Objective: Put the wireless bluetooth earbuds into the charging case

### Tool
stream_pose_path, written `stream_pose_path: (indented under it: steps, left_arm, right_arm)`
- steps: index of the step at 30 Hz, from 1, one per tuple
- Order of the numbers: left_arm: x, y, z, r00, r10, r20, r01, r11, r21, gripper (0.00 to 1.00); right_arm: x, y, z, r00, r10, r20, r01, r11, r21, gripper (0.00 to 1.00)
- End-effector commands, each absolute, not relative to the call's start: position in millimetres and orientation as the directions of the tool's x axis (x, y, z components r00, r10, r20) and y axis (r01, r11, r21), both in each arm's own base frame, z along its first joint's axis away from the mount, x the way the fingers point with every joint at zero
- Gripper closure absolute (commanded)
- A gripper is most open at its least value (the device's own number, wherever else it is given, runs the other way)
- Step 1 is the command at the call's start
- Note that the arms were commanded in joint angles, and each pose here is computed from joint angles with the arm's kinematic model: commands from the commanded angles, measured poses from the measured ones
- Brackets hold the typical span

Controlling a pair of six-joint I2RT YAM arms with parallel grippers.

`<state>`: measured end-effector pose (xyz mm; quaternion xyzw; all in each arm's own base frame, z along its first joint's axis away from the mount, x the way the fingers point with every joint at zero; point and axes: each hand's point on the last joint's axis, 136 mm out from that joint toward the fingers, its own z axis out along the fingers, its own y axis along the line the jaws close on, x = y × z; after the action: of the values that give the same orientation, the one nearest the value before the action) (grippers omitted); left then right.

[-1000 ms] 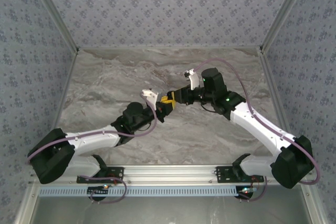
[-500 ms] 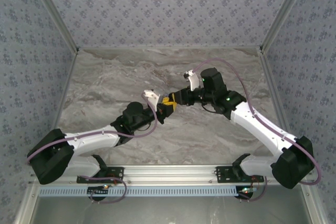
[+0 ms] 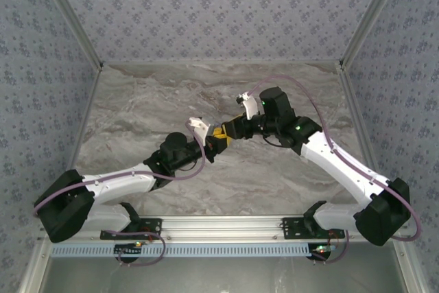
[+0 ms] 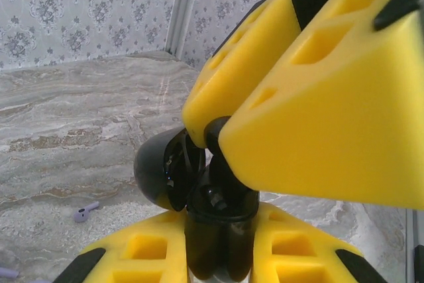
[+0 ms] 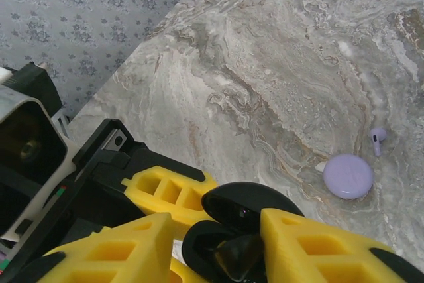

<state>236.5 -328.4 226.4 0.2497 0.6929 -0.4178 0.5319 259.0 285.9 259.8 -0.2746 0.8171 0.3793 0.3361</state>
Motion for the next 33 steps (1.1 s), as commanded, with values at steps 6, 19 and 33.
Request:
stream_pose_path:
  steps: [6,19,33]
  left_arm:
    - [236,-330,251,-0.261,-0.129,-0.957,0.810,0.511,-0.289,0.84]
    - [236,-327,249,-0.260,-0.124,-0.958,0.802,0.525,-0.286,0.83]
    - [236,-322,254,-0.241,-0.132,-0.961,0.797,0.538,-0.274,0.84]
  right_arm:
    - [258,283,275,-0.585,-0.197,-0.786,-0.712,0.589,0.383,0.50]
    - [262,272,279,-0.570,-0.178,-0.802,-0.685,0.642,0.344,0.46]
    - [264,265,272,-0.582,-0.196,-0.789,-0.660,0.681,0.318,0.68]
